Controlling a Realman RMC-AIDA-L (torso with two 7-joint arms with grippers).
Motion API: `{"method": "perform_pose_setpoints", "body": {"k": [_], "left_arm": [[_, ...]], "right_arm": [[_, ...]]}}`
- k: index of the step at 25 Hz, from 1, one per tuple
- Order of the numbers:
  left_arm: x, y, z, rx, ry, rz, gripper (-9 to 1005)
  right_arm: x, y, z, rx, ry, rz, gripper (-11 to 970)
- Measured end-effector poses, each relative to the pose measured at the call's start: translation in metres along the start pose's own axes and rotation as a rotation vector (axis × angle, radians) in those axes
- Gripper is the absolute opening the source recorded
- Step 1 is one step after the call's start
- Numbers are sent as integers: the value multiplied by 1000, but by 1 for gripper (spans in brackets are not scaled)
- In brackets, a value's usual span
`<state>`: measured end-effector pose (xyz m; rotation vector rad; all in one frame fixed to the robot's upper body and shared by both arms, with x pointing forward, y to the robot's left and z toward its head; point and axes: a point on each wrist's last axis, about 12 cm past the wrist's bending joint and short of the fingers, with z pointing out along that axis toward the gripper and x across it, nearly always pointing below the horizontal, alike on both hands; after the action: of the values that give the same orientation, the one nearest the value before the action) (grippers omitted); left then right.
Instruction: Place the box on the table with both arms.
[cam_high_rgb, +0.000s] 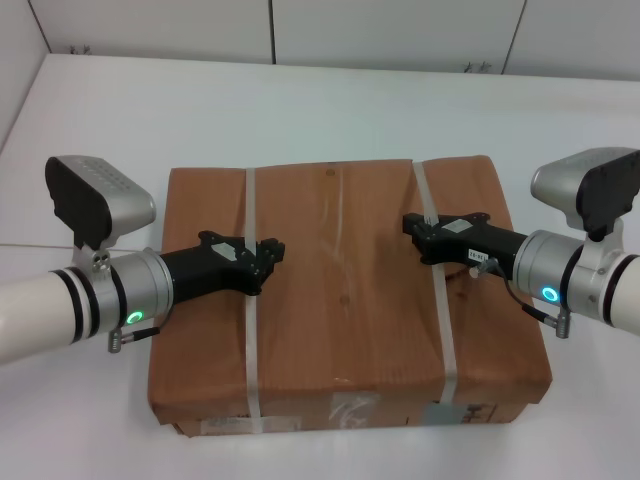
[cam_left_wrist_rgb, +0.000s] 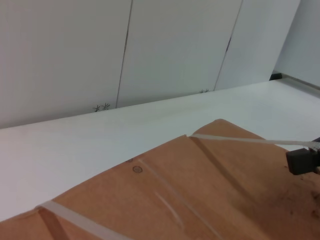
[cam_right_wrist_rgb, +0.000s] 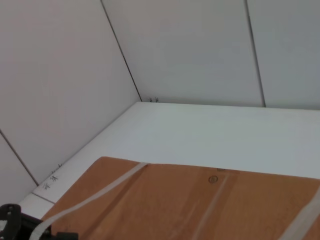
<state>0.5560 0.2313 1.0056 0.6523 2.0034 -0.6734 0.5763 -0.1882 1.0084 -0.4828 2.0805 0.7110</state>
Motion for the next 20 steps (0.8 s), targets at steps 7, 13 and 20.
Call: {"method": "perform_pose_setpoints", "body": {"k": [7,13,20], "left_arm": [[1,0,0,-1,3,12,66],[2,-2,0,9,12,21,67],[5,-7,1,21,2,47,67]], "right_arm": [[2,-1,-1,8,3,8,16],[5,-6,-2,47,29,53,37],[9,-7,-3,51,38,57,61]]}}
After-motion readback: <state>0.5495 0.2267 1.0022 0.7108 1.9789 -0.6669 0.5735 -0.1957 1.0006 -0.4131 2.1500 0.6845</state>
